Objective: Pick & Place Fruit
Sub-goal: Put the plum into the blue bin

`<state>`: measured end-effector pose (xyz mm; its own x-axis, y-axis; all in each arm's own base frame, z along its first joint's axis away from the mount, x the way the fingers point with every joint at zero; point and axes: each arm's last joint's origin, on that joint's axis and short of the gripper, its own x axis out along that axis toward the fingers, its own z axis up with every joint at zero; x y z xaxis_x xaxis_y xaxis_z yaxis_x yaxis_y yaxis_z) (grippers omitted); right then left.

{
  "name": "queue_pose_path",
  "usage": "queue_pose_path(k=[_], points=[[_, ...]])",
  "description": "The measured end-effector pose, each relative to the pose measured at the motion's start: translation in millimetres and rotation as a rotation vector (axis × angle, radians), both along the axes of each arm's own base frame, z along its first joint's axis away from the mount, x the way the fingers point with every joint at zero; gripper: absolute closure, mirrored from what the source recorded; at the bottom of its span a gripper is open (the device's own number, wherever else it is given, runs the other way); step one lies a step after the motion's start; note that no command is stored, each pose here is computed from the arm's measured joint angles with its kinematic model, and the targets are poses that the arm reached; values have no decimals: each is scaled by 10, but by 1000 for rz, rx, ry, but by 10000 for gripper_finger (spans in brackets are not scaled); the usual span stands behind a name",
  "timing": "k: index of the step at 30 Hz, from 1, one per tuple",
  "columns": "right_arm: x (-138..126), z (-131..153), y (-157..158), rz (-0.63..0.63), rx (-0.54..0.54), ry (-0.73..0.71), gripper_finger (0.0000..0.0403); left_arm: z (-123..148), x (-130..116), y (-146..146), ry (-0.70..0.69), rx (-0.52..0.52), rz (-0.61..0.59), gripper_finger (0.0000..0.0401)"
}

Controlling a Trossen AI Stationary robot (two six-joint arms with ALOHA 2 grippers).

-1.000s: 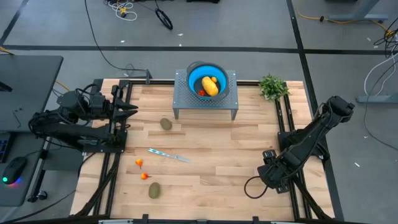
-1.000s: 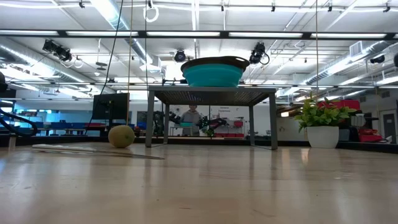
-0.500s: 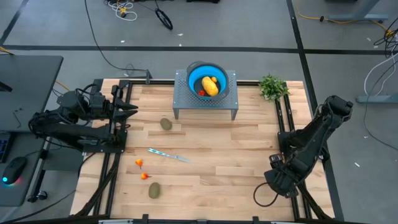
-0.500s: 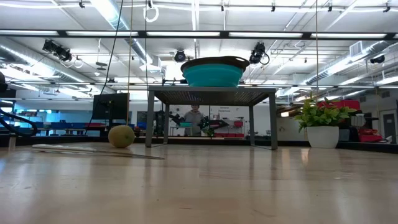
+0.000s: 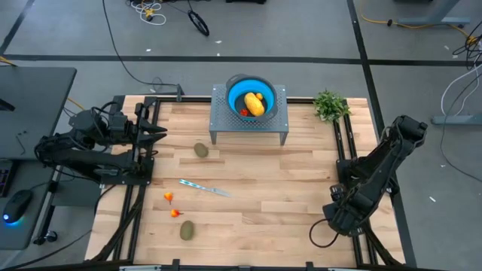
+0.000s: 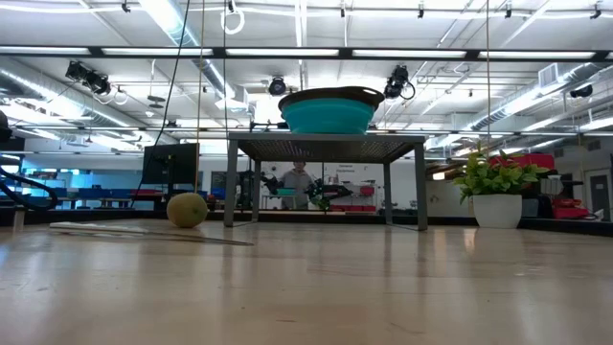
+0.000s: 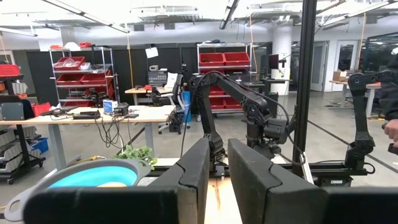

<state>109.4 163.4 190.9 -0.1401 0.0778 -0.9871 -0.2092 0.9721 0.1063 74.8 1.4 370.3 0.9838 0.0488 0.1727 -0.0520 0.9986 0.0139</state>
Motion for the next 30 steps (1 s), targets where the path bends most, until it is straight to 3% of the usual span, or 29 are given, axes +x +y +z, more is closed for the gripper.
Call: queue_pose_path(k=[30], points=[[-9, -350, 43, -29, 54, 91, 64, 0, 0, 0, 0, 0, 0, 334]])
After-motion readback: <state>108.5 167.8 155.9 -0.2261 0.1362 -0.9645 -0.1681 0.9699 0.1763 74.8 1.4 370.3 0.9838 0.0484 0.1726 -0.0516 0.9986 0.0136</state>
